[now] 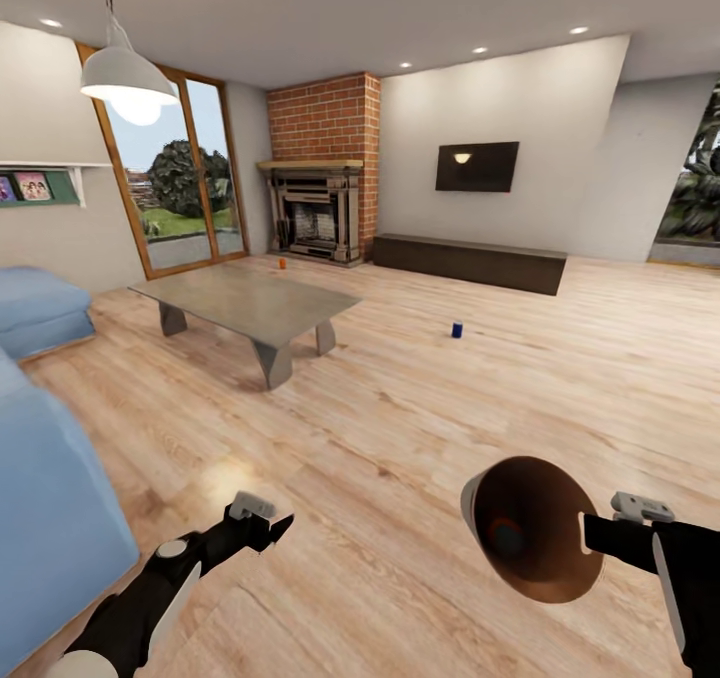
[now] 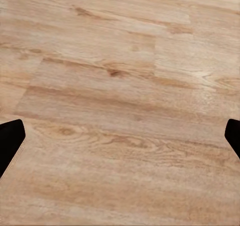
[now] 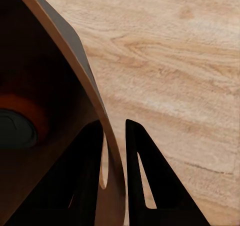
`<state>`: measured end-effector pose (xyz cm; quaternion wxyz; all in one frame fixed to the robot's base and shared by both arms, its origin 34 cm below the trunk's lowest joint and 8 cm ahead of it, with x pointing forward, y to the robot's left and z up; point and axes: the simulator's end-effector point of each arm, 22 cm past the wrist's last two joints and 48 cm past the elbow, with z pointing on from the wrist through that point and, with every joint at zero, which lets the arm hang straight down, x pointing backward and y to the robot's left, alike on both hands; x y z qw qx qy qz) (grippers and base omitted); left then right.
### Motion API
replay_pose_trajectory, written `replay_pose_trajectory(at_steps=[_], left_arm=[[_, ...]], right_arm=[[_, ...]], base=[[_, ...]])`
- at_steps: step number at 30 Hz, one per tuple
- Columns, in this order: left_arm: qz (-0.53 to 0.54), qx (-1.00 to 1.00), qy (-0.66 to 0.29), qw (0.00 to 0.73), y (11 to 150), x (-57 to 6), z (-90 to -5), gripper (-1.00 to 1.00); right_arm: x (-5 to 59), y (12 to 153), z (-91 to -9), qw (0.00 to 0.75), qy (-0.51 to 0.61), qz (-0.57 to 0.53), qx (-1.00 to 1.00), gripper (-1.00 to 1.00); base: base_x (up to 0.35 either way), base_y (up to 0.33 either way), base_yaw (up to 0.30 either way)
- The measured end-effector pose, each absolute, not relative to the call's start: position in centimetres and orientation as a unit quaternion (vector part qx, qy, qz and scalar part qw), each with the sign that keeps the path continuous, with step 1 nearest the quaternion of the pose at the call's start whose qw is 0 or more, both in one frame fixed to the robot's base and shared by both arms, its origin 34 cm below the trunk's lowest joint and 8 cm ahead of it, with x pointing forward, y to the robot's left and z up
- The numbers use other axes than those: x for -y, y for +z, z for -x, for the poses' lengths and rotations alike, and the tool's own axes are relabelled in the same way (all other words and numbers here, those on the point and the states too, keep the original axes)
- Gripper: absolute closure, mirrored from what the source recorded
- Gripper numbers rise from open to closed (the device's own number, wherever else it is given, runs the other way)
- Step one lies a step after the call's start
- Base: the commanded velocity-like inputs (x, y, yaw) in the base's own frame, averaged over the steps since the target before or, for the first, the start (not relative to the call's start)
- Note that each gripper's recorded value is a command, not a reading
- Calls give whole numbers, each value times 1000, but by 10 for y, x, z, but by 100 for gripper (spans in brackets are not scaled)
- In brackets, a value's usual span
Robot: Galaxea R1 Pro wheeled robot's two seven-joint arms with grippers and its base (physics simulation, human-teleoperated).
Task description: Put the three can of soda from the living room inside the tash can in the kitchen.
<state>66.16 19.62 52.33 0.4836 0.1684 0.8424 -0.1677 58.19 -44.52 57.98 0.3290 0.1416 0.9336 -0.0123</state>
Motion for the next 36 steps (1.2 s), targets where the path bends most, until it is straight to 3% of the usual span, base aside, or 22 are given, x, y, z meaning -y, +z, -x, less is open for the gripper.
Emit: replay_pose_trajectory(at_steps=[9,36], left_arm=[[-168,-843,-166,484,523,-197,-662,-100],[-167,-844,-164,483,520,-198,-662,-100]], right_arm=[[439,578,-583,329,-4,-143,-933,100],[442,580,-589,347,-12,-136,-928,100]], base=[[325,0,-69],[327,9,-227]])
